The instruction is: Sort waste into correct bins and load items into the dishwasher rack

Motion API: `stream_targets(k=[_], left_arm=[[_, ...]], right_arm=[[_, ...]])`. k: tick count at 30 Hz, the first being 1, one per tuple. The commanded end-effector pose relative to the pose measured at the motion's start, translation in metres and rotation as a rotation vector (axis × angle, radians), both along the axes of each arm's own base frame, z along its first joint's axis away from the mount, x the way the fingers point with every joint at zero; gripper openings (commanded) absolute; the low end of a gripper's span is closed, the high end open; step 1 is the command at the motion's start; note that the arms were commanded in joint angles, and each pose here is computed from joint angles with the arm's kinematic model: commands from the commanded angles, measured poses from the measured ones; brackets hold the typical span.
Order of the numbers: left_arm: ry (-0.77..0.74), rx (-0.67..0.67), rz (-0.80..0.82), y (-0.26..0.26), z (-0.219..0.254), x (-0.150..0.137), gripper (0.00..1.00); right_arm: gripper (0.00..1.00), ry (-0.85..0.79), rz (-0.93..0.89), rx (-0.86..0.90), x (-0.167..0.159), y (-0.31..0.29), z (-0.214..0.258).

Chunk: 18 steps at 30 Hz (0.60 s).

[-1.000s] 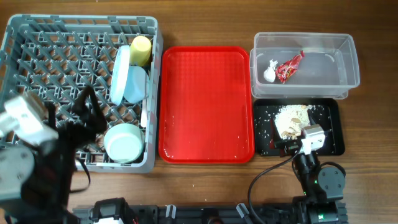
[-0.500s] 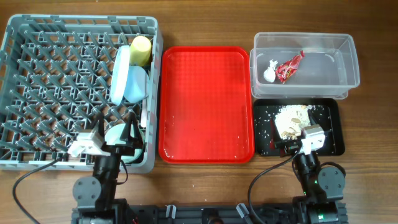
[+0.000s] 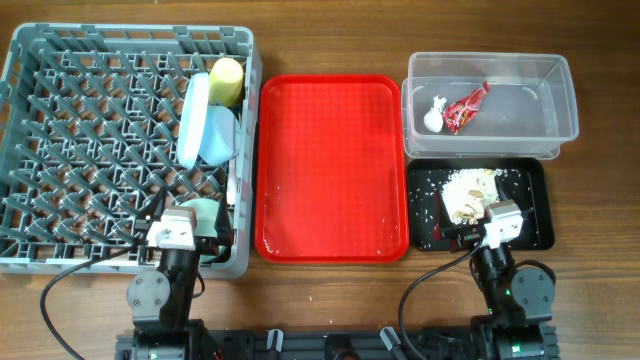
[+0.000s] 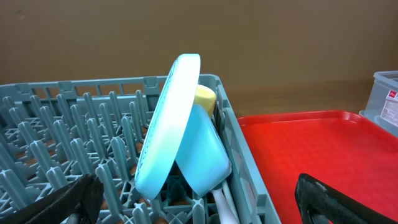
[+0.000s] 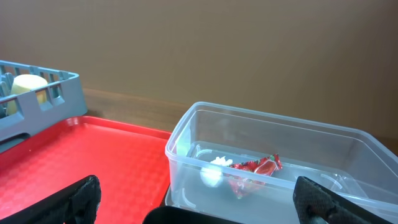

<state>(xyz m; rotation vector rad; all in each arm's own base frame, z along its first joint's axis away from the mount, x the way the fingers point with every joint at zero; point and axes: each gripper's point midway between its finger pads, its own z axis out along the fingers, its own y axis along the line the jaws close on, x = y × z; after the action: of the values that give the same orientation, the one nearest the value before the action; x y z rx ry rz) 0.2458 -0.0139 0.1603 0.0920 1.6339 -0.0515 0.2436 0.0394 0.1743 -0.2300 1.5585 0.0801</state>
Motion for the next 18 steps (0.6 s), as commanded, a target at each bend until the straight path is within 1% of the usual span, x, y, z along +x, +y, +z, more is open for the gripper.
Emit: stream_targets(k=[1,3,18], left_arm=[[0.004,-0.009,0.040,0.0088,-0.0024,0.0001,1.00],[0.005,-0.036,0.056,0.0123,-0.0022,0.0001,1.00],[0.004,-0.034,0.056,0.0124,-0.0019,0.0001,1.00]], right_arm=[[1.00,-0.014,-0.017,-0.008,0.0002,-0.0032,0.0025],[1.00,-0.014,-0.018,-0.008,0.0002,-0.0033,0.0025],[1.00,-0.014,-0.017,-0.008,0.0002,-0.0033,0.0025]])
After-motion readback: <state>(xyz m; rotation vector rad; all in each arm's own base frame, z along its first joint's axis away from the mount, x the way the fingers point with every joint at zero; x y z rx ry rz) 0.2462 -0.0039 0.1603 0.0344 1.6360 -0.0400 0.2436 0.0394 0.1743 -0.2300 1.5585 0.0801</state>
